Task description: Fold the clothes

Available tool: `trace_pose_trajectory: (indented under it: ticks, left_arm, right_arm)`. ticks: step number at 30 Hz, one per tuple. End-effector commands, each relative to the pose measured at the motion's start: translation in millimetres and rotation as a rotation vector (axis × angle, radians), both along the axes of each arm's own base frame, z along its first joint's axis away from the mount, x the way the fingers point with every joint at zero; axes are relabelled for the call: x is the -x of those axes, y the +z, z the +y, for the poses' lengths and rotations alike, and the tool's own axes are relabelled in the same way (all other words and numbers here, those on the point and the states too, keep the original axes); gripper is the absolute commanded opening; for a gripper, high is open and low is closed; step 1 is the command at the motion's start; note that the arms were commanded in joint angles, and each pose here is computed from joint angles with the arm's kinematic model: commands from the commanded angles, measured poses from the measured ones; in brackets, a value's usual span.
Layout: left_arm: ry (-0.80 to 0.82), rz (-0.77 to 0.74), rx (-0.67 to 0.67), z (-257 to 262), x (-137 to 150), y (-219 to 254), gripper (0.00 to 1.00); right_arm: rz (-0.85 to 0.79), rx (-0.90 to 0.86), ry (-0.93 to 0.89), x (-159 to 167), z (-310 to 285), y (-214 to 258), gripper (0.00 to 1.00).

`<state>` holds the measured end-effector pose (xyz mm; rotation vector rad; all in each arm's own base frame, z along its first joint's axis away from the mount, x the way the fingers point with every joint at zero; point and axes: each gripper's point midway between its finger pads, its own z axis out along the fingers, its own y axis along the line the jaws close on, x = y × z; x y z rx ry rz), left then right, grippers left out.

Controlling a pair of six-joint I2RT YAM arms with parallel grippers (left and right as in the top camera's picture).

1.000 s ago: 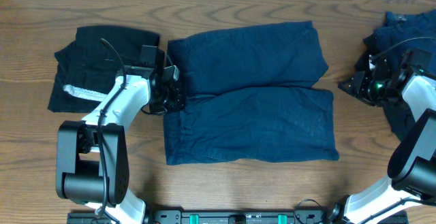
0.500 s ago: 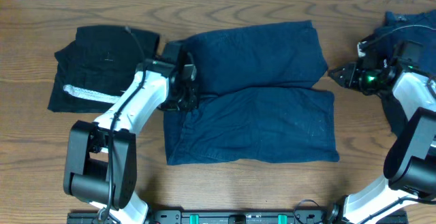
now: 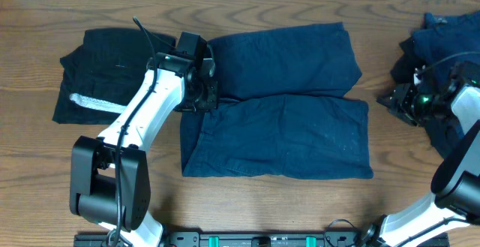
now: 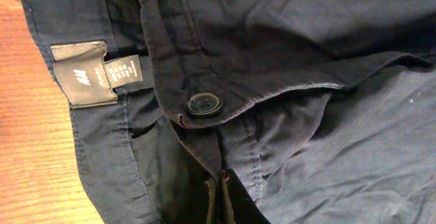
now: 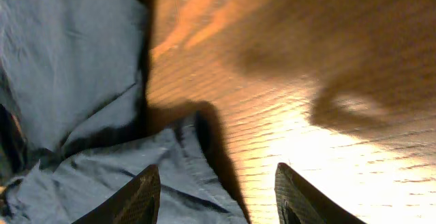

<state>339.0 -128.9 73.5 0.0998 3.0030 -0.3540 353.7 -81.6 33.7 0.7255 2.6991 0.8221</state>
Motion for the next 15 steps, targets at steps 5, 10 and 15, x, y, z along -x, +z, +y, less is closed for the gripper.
trace_pose_trajectory:
  ticks: [5, 10, 15]
  left_arm:
    - [-0.007, -0.003, -0.015, 3, -3, 0, 0.06]
    - [-0.007, 0.0, -0.016, 3, -2, 0, 0.06]
    - [-0.007, 0.0, -0.016, 3, -2, 0, 0.06]
  right_arm:
    - [-0.022, -0.198, 0.071, -3, 24, -30, 0.51]
    - [-0.037, -0.247, 0.091, -2, 31, -32, 0.47]
    - [-0.095, -0.323, 0.106, -6, 40, -19, 0.43]
